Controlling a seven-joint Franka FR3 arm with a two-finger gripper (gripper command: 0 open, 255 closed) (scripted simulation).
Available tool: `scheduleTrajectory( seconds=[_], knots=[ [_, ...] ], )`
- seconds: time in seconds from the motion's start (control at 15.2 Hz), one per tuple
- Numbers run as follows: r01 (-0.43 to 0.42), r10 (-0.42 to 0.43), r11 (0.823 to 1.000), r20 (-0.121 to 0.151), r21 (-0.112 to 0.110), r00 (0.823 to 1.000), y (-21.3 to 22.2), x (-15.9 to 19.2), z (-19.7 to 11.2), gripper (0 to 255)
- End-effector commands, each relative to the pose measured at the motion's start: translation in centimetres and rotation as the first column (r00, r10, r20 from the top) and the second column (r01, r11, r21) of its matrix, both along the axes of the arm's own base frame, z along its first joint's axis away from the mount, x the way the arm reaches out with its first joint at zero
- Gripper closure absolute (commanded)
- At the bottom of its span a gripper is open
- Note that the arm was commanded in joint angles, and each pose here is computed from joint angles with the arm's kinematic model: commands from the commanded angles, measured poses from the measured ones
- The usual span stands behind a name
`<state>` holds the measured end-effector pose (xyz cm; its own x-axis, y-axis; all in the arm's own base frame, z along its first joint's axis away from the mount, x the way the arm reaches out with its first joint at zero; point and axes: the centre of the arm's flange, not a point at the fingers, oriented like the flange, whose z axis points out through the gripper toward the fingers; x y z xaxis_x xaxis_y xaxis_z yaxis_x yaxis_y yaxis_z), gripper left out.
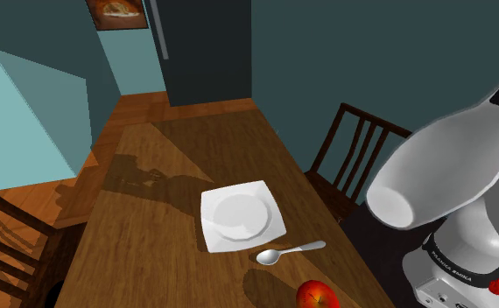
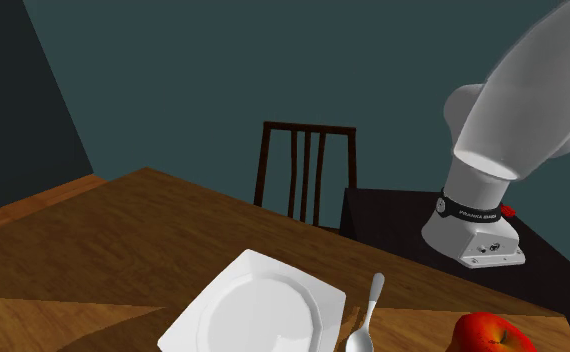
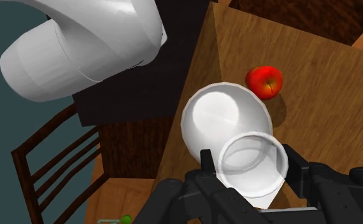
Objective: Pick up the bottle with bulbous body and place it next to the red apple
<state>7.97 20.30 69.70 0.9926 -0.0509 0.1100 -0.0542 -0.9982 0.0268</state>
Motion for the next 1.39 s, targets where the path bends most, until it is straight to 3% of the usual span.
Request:
scheduleTrajectory(
  seconds=[0.0,1.32],
  knots=[
    [0.0,0.0,1.0,0.001,0.0,1.0,0.0,0.0,-1.0,255],
    [0.0,0.0,1.0,0.001,0.0,1.0,0.0,0.0,-11.6,255]
  ],
)
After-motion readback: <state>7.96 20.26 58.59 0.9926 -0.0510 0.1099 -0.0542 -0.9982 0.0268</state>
